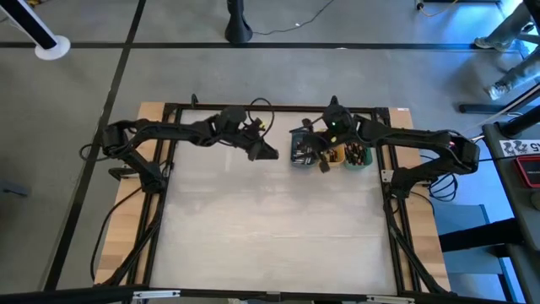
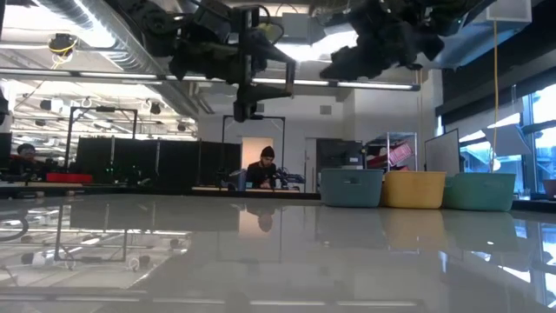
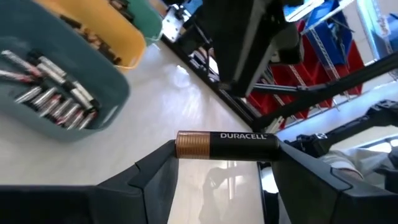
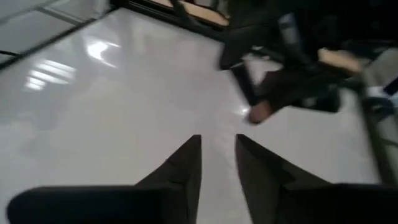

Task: Sort batteries
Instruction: Put the black into the green bin

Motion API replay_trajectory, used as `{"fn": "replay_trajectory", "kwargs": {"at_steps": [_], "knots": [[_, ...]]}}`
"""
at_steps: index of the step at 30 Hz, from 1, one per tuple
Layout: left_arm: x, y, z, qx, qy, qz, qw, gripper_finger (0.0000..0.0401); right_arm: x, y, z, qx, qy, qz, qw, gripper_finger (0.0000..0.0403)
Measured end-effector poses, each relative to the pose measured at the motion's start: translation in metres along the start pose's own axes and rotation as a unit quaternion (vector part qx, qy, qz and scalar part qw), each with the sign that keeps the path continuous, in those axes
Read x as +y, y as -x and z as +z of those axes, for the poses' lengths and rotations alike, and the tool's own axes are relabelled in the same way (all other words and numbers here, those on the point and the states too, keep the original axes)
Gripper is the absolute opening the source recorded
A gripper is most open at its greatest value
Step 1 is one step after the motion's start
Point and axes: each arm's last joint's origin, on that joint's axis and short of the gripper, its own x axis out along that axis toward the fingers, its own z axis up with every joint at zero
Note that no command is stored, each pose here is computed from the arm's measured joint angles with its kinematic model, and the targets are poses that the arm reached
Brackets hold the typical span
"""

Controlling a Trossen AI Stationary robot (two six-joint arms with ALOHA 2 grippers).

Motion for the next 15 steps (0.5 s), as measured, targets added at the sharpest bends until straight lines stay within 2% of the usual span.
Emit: {"fn": "replay_trajectory", "kwargs": {"at_steps": [5, 10, 15], "knots": [[-0.01, -0.004, 0.002, -0.023, -0.022, -0.027, 0.999, 0.0227, -0.002, -0.002, 0.009, 0.005, 0.026, -0.05, 0.998, 0.0174], [-0.015, -0.004, 0.007, -0.053, -0.039, -0.04, 0.997, 0.0227, -0.003, -0.001, 0.015, -0.014, 0.026, -0.035, 0.999, 0.0256], [-0.013, -0.005, 0.008, -0.07, -0.03, -0.026, 0.997, 0.0227, 0.0, -0.003, 0.025, -0.024, 0.034, -0.038, 0.998, 0.0288]]}}
